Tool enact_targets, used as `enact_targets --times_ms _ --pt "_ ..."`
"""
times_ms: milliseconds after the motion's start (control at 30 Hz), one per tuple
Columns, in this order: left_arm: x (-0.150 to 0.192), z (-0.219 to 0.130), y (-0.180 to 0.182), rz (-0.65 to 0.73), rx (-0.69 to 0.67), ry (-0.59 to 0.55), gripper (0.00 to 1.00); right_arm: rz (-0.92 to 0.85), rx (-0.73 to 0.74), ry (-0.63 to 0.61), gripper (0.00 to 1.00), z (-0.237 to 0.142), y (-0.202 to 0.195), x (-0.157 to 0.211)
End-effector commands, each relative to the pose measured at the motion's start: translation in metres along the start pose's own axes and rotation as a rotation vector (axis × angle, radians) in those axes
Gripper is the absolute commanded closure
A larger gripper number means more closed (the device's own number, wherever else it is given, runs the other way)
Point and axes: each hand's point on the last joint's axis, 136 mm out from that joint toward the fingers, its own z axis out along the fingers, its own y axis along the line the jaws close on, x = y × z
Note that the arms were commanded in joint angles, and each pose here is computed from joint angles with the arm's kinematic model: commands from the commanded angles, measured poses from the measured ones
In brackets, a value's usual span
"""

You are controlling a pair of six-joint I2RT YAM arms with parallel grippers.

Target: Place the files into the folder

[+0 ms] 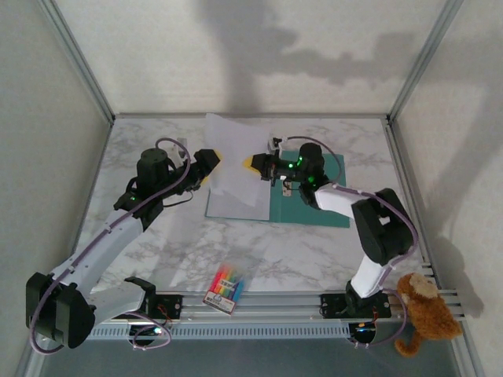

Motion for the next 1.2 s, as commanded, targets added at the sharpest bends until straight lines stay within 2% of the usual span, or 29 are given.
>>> enact_targets --times_ms 0,233,467,633,767,1167 --pt "-0.009 -0.012 -0.013 0.078 -0.025 -0.042 0.11 -0.224 0.25 0.066 1.0 -0.024 0.009 0.019" --pt "-0.013 -0.012 0.01 0.104 -0.12 -0.065 0.02 -0.477 0.596 0.016 1.0 -0.072 0.02 0.016" --pt "-0.005 0.007 0.033 0.067 -0.128 -0.032 0.01 -0.639 0.809 -0.044 1.0 -0.109 0.036 0.005" --pt "-0.003 0.022 0.071 0.07 -0.265 -0.03 0.02 -0.736 0.938 -0.092 1.0 -0.138 0.055 0.0" --pt "0.006 0.041 0.083 0.052 -0.255 0.014 0.05 -0.799 0.99 -0.132 1.0 -0.155 0.071 -0.001" --pt "0.054 0.105 0.137 -0.026 -0.303 0.171 0.13 -0.864 0.988 -0.184 1.0 -0.169 0.095 0.007"
